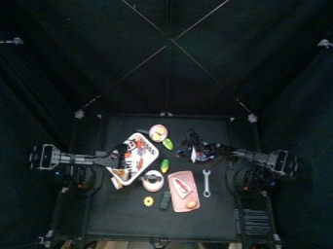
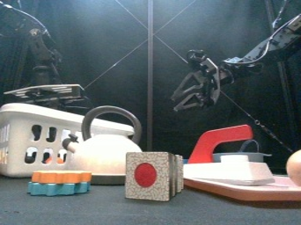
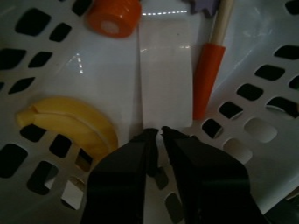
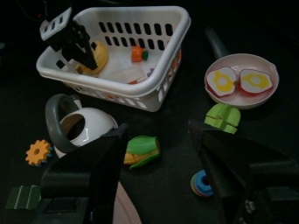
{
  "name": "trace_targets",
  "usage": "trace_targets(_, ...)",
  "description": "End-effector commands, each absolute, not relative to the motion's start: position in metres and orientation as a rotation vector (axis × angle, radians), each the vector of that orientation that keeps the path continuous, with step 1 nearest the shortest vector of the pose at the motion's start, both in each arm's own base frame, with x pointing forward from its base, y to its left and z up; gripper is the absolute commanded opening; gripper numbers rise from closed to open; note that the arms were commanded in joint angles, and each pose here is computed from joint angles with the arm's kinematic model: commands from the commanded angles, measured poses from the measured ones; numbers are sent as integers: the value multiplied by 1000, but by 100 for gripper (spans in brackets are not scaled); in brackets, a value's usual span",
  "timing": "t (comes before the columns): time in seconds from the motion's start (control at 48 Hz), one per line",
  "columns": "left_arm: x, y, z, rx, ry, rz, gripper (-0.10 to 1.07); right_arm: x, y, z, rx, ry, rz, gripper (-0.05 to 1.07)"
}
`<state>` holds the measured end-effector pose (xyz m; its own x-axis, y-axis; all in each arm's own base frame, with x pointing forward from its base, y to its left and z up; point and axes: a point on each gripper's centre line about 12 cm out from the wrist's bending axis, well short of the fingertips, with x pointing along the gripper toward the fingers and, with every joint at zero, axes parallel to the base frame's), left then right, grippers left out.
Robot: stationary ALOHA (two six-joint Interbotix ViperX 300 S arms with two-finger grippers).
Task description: Grab cleaver
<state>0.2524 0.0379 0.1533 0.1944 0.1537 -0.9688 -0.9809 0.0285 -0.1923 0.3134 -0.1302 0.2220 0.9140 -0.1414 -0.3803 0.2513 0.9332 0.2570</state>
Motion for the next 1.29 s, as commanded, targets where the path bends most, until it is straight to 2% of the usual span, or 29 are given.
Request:
trace_targets(0.0, 259, 34, 154, -1159, 957, 1098, 70, 313, -131, 235, 296, 327, -206, 90)
trace_targets(0.208, 263, 33, 146, -1148, 976, 1099, 81, 312, -132, 235, 293, 330, -207, 90)
trace_targets(0.583, 259, 32, 133, -1125, 1017, 1130, 82, 312, -134, 234, 294, 330, -213, 90)
trace_targets(1.271, 264, 30, 116, -998, 1190, 1057, 81, 311, -135, 233, 296, 333, -219, 90)
